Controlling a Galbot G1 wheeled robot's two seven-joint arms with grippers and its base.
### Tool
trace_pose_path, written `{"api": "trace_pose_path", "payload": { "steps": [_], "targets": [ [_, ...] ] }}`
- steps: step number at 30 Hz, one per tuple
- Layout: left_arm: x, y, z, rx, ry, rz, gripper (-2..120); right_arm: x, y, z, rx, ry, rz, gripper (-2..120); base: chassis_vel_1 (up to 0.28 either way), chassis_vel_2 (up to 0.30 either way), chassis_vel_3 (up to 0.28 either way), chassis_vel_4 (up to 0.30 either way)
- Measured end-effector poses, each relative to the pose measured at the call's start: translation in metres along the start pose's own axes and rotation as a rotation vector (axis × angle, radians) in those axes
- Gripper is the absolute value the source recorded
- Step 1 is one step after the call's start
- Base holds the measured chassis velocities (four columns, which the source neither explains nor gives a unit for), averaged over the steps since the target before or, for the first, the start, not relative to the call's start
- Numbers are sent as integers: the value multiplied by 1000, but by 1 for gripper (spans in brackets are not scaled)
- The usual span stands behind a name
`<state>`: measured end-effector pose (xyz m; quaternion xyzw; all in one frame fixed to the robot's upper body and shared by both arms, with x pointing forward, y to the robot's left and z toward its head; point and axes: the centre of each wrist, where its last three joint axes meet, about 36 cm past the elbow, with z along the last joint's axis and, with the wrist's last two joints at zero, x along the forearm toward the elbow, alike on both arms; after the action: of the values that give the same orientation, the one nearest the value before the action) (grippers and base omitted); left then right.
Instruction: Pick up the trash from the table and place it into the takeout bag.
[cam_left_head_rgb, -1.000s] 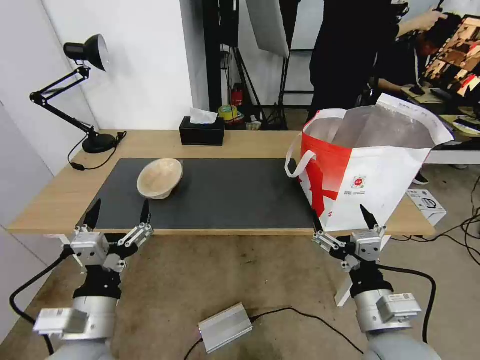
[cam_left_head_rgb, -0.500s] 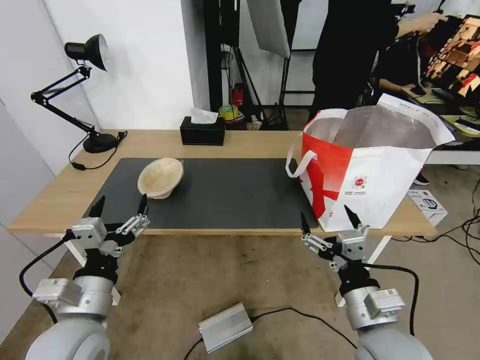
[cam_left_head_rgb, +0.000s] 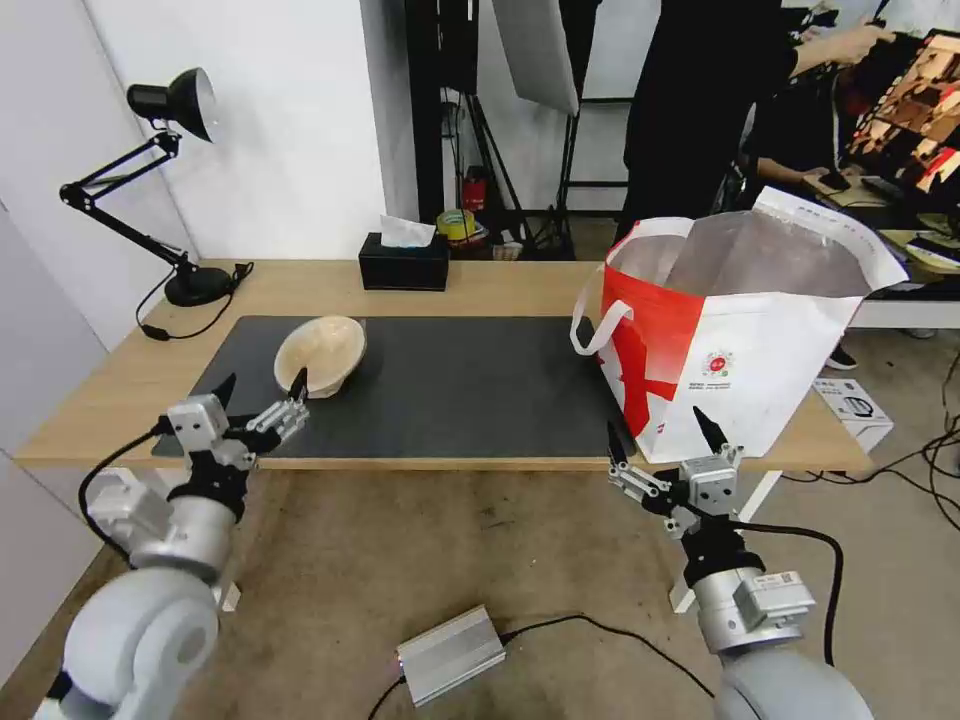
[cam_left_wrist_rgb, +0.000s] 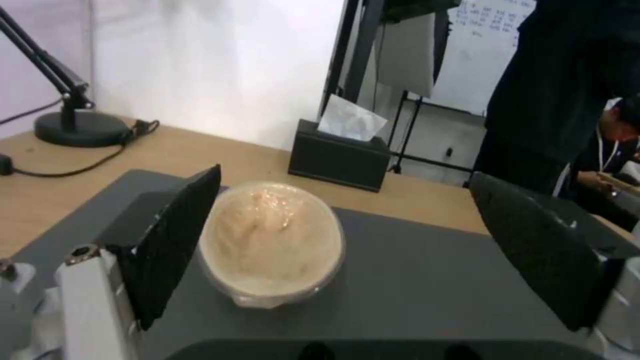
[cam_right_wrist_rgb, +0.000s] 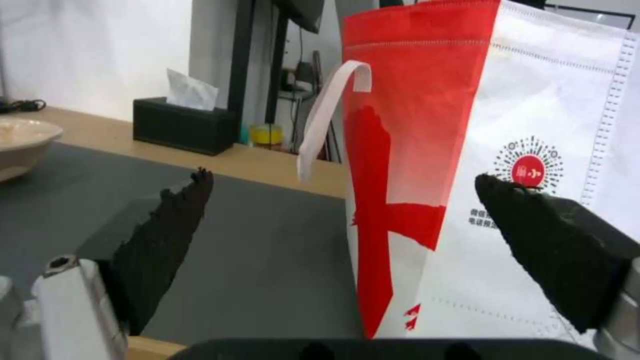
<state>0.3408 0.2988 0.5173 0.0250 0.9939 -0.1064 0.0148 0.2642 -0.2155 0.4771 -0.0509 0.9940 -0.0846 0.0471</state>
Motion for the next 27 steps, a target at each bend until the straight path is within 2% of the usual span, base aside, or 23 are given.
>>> {"api": "trace_pose_path", "payload": {
  "steps": [4,8,14,22,27],
  "targets": [
    [-12,4,-5,12,10,-1,100,-1,0,1,1,0,0,100,0,0,0,0],
    [-34,11,-14,59,39,-15,100,-2,0,2,3,0,1,100,0,0,0,0],
    [-52,16,-17,65,57,-12,100,-7,-1,3,9,-8,2,100,0,0,0,0],
    [-88,19,-27,169,135,-21,100,-7,4,5,-6,0,-2,100,0,0,0,0],
    [-105,22,-33,178,158,-27,100,-7,5,6,-8,3,-4,100,0,0,0,0]
  ]
}}
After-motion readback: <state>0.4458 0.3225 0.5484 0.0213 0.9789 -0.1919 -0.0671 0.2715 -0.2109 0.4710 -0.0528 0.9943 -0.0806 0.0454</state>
